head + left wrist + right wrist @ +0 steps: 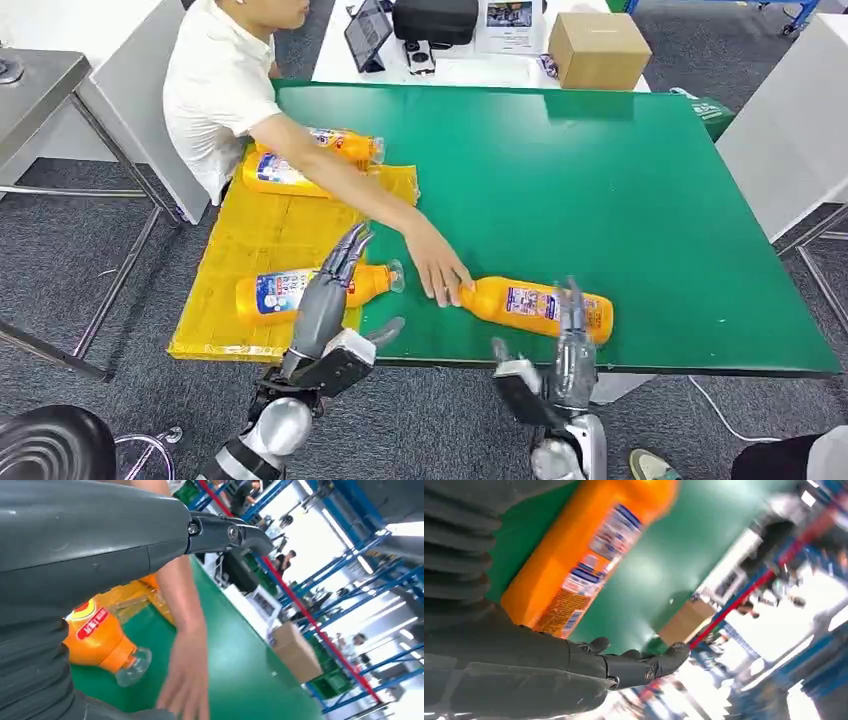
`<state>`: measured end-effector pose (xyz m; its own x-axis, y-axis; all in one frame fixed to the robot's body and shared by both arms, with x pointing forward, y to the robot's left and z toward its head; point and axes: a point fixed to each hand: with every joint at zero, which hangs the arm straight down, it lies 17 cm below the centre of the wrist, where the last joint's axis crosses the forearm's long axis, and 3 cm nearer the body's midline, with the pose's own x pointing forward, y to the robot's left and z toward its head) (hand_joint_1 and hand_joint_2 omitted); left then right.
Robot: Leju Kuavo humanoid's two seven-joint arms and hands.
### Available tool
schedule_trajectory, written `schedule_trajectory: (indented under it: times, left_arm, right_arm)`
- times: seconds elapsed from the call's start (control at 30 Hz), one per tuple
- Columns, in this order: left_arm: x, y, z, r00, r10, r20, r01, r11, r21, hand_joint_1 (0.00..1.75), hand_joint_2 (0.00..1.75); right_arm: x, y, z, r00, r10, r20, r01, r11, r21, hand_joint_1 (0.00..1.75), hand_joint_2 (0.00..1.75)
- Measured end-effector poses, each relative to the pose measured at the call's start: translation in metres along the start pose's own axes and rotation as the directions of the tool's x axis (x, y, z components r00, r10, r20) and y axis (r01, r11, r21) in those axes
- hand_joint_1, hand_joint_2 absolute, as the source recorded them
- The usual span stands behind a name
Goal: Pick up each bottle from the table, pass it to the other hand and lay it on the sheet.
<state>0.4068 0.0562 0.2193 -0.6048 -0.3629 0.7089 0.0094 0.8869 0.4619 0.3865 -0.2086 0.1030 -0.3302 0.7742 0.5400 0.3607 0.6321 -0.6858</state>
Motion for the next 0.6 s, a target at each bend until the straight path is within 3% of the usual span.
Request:
schedule_trajectory:
  times: [0.17, 0.3, 0.6]
  left_arm:
    - [0.007, -0.005, 0.012, 0.996, 0.082, -0.020, -0.083, 0.996, -0.035, 0.00, 1.75]
    - [0.015, -0.011, 0.014, 0.986, 0.166, -0.024, -0.167, 0.984, -0.054, 0.00, 1.75]
    - [0.020, -0.019, 0.014, 0.968, 0.246, -0.045, -0.249, 0.965, -0.079, 0.00, 1.75]
  right_arm:
    - [-0.046, 0.000, 0.006, 0.958, 0.287, 0.002, -0.285, 0.950, 0.125, 0.00, 1.75]
    - [-0.089, -0.005, -0.006, 0.923, 0.383, -0.041, -0.368, 0.909, 0.195, 0.00, 1.75]
    - [-0.121, 0.017, -0.020, 0.878, 0.479, 0.003, -0.453, 0.827, 0.333, 0.00, 1.75]
